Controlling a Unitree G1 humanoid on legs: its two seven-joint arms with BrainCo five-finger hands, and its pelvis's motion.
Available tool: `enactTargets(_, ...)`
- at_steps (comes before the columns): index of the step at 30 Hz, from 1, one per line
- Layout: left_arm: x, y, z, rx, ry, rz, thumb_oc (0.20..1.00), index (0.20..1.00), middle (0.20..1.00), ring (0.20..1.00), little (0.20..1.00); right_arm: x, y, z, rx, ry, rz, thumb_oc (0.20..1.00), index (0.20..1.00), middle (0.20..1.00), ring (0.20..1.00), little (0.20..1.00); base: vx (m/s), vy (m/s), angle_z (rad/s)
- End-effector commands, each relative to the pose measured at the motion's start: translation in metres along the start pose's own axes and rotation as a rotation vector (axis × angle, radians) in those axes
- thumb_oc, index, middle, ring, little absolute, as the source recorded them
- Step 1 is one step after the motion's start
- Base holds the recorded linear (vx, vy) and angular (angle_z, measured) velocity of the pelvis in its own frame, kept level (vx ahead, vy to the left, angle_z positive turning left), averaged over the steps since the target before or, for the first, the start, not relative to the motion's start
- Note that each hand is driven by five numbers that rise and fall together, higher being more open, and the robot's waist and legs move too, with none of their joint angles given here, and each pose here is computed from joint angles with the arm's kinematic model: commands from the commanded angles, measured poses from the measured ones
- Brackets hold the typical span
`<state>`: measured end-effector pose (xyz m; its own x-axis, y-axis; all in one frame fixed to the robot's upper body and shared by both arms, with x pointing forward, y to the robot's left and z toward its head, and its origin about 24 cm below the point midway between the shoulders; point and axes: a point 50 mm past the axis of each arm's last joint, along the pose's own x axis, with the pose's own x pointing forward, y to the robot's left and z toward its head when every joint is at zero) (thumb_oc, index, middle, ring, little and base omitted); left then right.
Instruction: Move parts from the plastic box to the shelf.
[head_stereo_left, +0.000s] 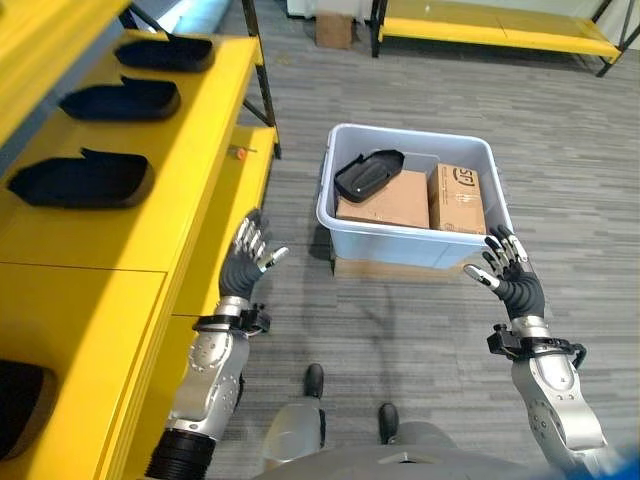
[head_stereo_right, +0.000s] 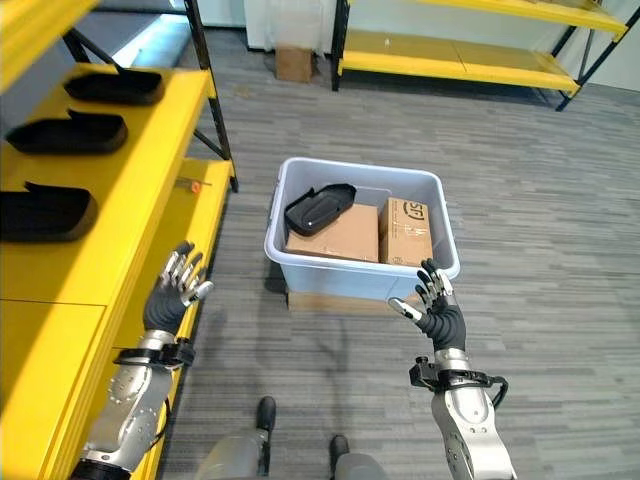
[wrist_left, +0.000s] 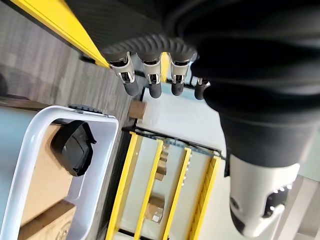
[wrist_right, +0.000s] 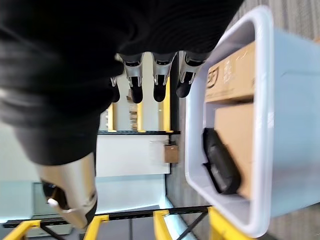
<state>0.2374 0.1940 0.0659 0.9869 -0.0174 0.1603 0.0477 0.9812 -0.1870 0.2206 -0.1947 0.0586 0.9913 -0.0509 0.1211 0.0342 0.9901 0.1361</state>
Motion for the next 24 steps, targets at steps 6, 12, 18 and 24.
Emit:
enactTargets(6,-0.001,0.004,0.022,0.084,-0.092,-0.010,1.000,1.000,1.000,1.000,1.000,0.015,0.017,0.018,0.049,-0.105,0.080,1.000,1.000,1.000,1.000,1.000,0.19,0.197,-0.01)
enactTargets(12,-0.008,0.008,0.017,0.083,-0.059,-0.016,1.000,1.000,1.000,1.000,1.000,0.010,0.013,0.015,0.059,-0.087,0.074,1.000,1.000,1.000,1.000,1.000,0.28,0.035,-0.11)
enactTargets(18,-0.014,0.007,0.004,0.072,-0.018,-0.013,1.000,1.000,1.000,1.000,1.000,0.006,0.006,0.019,0.024,-0.095,0.087,1.000,1.000,1.000,1.000,1.000,0.44,-0.208,0.27)
enactTargets(24,-0.012,-0.001,0.000,0.005,-0.012,-0.033,1.000,1.000,1.000,1.000,1.000,0.009,-0.005,0.025,0.009,-0.115,0.061,1.000,1.000,1.000,1.000,1.000,0.33,-0.234,0.24)
